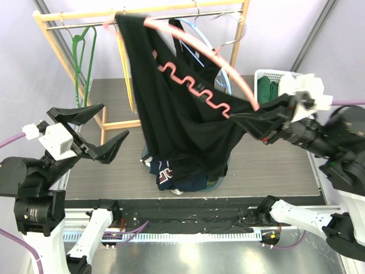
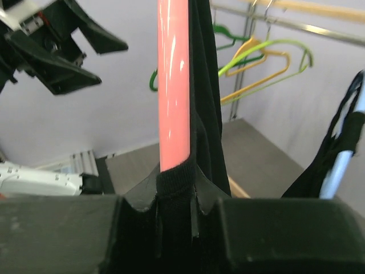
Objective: Remove the tank top from the hanger
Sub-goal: Pick up the hanger from the clothesline, then remove the tank top from the hanger.
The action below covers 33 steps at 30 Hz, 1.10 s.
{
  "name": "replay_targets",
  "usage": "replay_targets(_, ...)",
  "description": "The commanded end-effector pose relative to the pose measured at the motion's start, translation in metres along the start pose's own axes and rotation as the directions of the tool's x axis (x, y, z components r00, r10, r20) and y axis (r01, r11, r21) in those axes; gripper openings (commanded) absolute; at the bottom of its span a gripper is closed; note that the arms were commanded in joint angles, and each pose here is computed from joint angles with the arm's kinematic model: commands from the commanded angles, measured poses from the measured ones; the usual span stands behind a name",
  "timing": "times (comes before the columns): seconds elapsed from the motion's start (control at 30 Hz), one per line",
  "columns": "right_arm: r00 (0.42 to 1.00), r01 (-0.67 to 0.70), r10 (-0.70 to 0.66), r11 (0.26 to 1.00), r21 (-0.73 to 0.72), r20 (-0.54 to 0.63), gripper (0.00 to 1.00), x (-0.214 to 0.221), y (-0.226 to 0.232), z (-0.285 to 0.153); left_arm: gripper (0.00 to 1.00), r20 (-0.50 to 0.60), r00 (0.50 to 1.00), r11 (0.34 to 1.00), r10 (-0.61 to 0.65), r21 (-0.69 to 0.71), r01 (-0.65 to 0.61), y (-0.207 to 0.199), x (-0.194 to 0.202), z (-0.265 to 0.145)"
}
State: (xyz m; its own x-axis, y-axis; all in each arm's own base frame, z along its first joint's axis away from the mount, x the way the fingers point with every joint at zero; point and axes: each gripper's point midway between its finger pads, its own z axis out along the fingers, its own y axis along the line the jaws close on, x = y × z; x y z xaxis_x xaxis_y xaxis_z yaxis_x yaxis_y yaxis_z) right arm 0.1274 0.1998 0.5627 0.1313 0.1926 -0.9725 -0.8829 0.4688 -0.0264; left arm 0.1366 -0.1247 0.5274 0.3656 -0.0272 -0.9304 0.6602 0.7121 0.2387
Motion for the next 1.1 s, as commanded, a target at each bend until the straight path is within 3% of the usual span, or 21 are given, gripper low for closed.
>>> replay_targets(0.0,0.997,-0.046,0.041,0.996,-0.071,-0.07,0.01,0.026,0.011,0.006,0.95,0.054,0.997,0.99,0.063,0.122,-0.069,-0.024,-0.021,-0.004)
replay_targets(0.2,0.974,-0.083,0.051,0.987,-0.138,-0.22,0.01,0.065,0.024,-0.005,0.96,0.084,0.991,0.983,0.1,0.145,-0.112,-0.029,-0.035,-0.006)
replay_targets(0.53,0.91,-0.142,0.01,0.947,-0.288,-0.414,0.01,0.115,0.043,-0.007,1.0,0.066,0.996,0.938,0.058,0.338,-0.078,-0.044,-0.032,0.008)
replay_targets(0.87,0.912,-0.094,-0.057,0.935,-0.343,-0.406,0.01,0.108,0.04,0.009,0.96,-0.116,0.981,0.801,-0.154,0.567,0.193,-0.053,-0.012,0.026)
replay_targets(1.07,0.917,-0.066,-0.088,0.928,-0.366,-0.389,0.01,0.098,0.036,0.024,0.89,-0.151,0.972,0.79,-0.18,0.566,0.234,-0.051,0.003,0.029)
